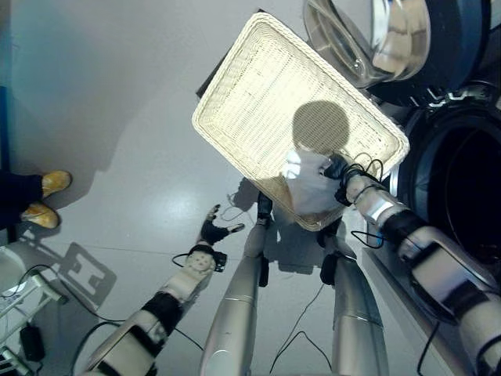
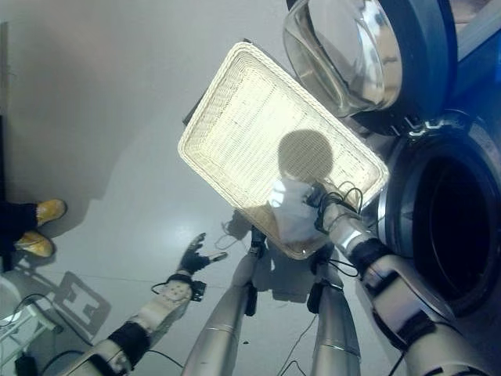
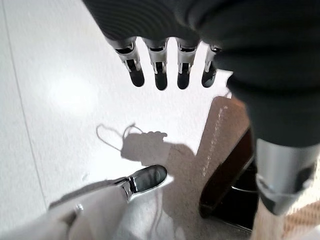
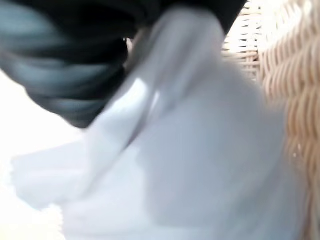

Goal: Put the clothes into the washing machine.

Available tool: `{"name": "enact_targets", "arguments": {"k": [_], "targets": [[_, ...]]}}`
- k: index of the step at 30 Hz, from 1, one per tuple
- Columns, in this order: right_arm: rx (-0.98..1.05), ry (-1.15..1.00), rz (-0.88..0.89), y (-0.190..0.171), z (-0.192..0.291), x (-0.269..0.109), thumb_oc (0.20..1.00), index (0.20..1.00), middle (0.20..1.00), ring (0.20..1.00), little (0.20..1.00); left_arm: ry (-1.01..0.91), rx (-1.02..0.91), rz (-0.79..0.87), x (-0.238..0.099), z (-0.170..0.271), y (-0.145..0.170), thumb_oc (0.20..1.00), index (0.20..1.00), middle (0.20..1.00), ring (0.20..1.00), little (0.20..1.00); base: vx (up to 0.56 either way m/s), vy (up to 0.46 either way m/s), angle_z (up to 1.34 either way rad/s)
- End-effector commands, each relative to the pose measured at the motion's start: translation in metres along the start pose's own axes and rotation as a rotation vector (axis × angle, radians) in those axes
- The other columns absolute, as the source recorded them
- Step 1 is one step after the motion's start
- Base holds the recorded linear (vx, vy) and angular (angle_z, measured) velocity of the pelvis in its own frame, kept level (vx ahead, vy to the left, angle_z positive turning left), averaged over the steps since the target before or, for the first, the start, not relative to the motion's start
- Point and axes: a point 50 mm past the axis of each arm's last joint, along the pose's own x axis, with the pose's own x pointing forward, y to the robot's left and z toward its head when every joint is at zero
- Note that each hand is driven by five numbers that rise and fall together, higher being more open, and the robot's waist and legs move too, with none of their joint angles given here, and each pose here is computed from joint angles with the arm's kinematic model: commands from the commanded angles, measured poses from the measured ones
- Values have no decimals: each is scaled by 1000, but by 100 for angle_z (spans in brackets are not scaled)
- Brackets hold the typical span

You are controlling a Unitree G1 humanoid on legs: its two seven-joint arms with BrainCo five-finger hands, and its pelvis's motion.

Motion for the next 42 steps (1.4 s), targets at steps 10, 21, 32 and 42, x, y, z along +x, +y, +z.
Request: {"name": "enact_targets", "arguments": {"k": [10,21,32,42], "targets": [[1114,-222,379,36,-11,-27,200,200,200,200,200,73,-9,63,-10,-37,4,1000,1000,1000,1000,1000,-48,-18,-30],[1671,-187,-2,12,-63,-24,200,200,200,200,200,109,-14,64,-12,-45,-3,1000,1000,1000,1000,1000,-51,-12,-18],[1992,-528,-618,-79,-39,-21,200,200,200,200,200,103,6,14,-9,-40,-17,1000,1000,1000,1000,1000,13,-29,-16],[2109,-1060,-1387,-190,-16,-101,200,200,200,200,200,103,43,-24,-14,-43,-9,1000,1000,1000,1000,1000,38,-59,0]]}}
